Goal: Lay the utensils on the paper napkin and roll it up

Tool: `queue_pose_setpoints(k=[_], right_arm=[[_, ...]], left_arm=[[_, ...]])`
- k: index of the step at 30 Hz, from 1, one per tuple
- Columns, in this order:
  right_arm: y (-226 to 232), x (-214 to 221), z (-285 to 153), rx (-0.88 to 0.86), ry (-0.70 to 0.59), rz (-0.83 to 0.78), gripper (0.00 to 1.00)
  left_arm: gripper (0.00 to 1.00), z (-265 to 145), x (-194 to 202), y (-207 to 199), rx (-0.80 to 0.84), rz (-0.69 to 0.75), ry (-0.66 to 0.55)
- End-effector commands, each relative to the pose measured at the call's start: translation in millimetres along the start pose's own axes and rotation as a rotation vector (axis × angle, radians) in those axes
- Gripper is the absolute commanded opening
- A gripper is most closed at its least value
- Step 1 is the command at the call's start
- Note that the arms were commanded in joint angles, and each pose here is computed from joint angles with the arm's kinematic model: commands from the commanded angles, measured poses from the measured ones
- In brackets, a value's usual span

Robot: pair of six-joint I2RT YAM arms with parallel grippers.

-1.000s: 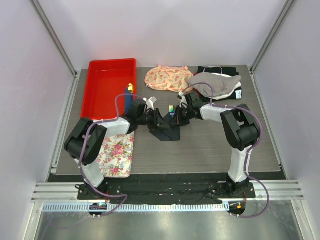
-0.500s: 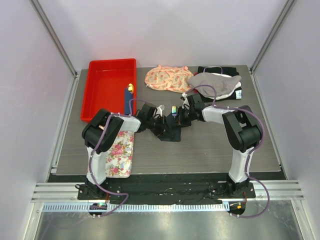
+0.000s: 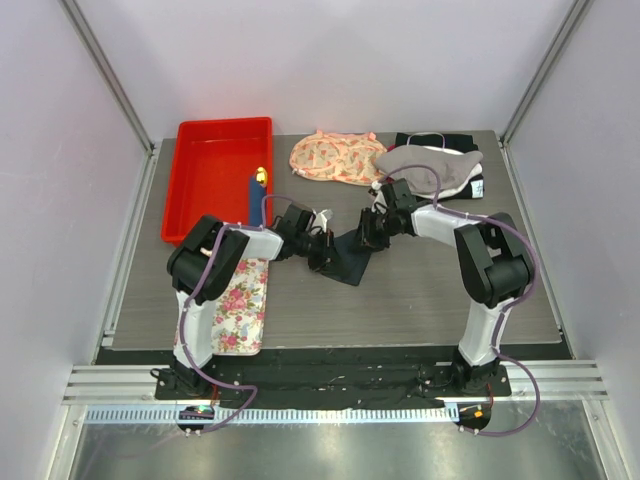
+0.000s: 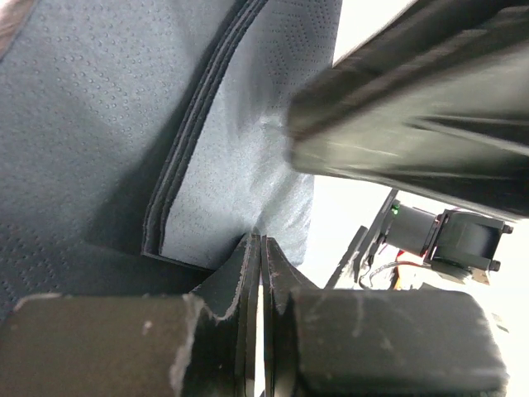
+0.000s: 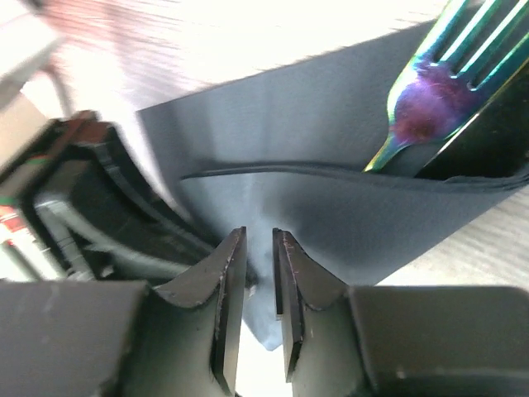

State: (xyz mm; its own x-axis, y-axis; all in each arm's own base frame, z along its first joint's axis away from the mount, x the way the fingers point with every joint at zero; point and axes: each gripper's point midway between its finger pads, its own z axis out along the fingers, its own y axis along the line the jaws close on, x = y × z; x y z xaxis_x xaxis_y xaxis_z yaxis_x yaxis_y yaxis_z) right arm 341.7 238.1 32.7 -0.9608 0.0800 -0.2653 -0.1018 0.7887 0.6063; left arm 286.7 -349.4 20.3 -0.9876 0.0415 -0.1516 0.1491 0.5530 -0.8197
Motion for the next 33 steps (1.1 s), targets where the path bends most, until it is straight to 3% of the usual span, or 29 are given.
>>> queue_pose_setpoints(k=[1, 8, 13, 18, 24, 33], right_arm=[[46.9, -24.2, -37.0, -0.123, -0.072, -0.072, 0.28], [31.4, -3.5, -22.1, -0.102, -0.009, -0.033, 0.24], [1.6, 10.7, 4.8, -0.033, 0.052, -0.012, 0.16], [-21.5, 27.4, 20.8, 0.009, 0.107, -0.025, 0.09], [-41.5, 40.1, 31.1, 0.053, 0.165, -0.058, 0.02], [-38.2, 35.9, 33.5, 0.027, 0.162, -0.090, 0.02]], left_arm=[[0.07, 3.7, 8.7, 35.9, -0.113, -0.029, 0.016], [0.07, 2.9, 7.8, 37.0, -0.118, -0.035, 0.006], [0.07, -0.5, 2.0, 36.7, -0.120, -0.037, -0.017], [0.15, -9.3, -5.5, 23.4, -0.074, 0.000, -0.063], [0.28, -34.5, -26.2, -28.5, 0.021, 0.132, -0.149], [0.24, -20.1, -27.9, -29.8, 0.015, 0.110, -0.146]])
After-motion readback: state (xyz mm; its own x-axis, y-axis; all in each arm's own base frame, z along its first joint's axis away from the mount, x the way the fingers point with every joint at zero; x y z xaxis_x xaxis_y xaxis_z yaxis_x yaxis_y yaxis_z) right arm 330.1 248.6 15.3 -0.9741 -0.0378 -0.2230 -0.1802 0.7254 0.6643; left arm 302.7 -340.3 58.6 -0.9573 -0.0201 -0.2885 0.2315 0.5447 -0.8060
